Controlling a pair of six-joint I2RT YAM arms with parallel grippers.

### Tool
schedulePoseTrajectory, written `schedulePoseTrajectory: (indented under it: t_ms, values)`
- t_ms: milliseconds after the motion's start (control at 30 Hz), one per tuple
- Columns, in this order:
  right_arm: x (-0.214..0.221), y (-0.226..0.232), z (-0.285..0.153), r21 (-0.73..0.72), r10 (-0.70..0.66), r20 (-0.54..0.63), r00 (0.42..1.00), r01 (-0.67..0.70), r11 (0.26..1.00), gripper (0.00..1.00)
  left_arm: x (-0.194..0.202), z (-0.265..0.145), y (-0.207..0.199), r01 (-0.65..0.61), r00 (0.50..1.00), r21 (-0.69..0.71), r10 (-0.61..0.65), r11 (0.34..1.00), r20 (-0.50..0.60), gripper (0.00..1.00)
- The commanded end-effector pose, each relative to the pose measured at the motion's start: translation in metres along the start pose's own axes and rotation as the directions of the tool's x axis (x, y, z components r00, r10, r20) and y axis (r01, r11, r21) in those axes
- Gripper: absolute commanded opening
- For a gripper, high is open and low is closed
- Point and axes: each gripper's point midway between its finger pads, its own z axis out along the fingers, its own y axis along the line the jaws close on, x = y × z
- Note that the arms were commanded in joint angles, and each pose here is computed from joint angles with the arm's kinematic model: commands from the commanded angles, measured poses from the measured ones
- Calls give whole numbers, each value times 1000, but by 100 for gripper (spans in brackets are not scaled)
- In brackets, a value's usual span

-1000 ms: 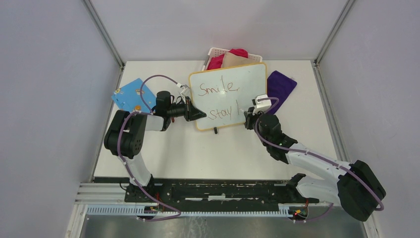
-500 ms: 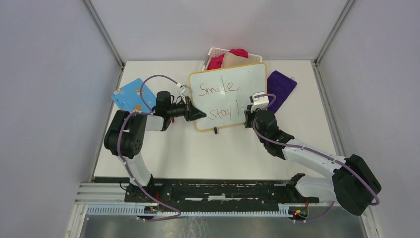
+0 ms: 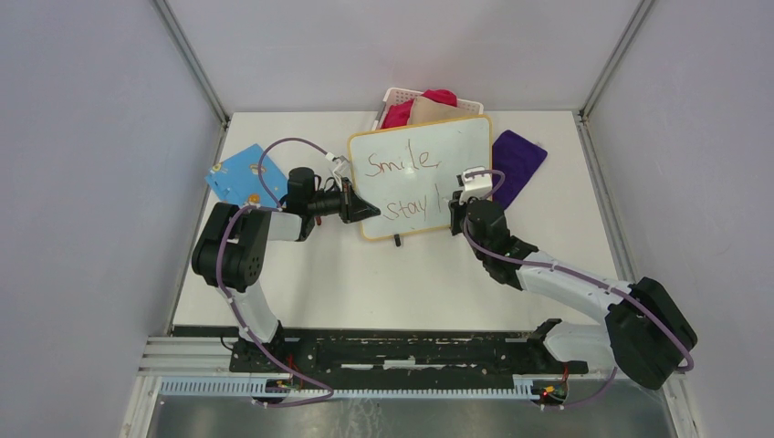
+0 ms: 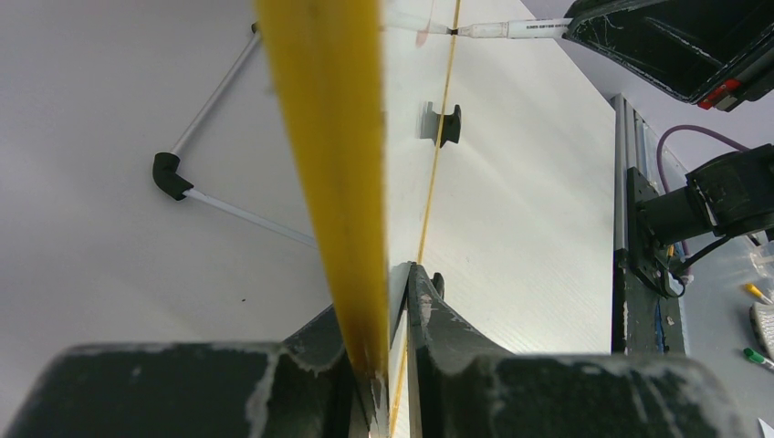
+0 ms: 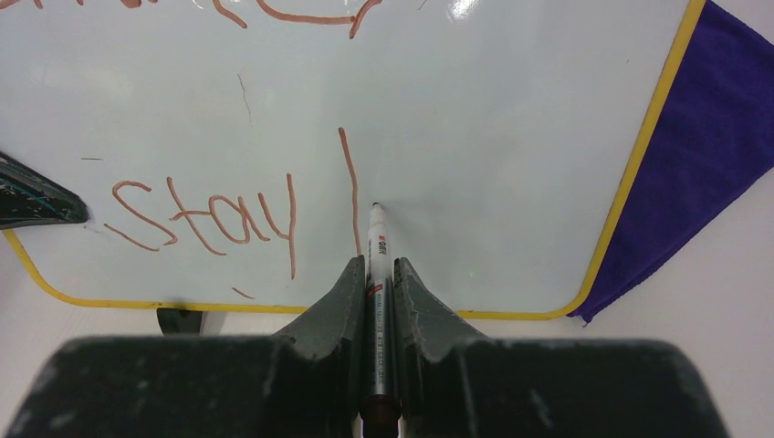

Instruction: Write a sentence on the whiteboard

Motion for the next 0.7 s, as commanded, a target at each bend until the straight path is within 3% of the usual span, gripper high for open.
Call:
schedulePoseTrajectory:
  t_ms: [0, 433, 667]
  values:
    - [-23, 8, 6, -19, 30, 56, 998, -29, 999, 0, 56, 1, 25, 84, 987, -147, -103, 986, -123, 2]
    - [-5, 23, 1, -101, 60, 9, 998, -59, 993, 0, 56, 1, 25, 88, 987, -147, -106, 985, -124, 2]
    - [-1, 14, 1, -55, 41, -1, 999, -41, 998, 0, 56, 1, 25, 87, 987, -147, -106, 985, -123, 2]
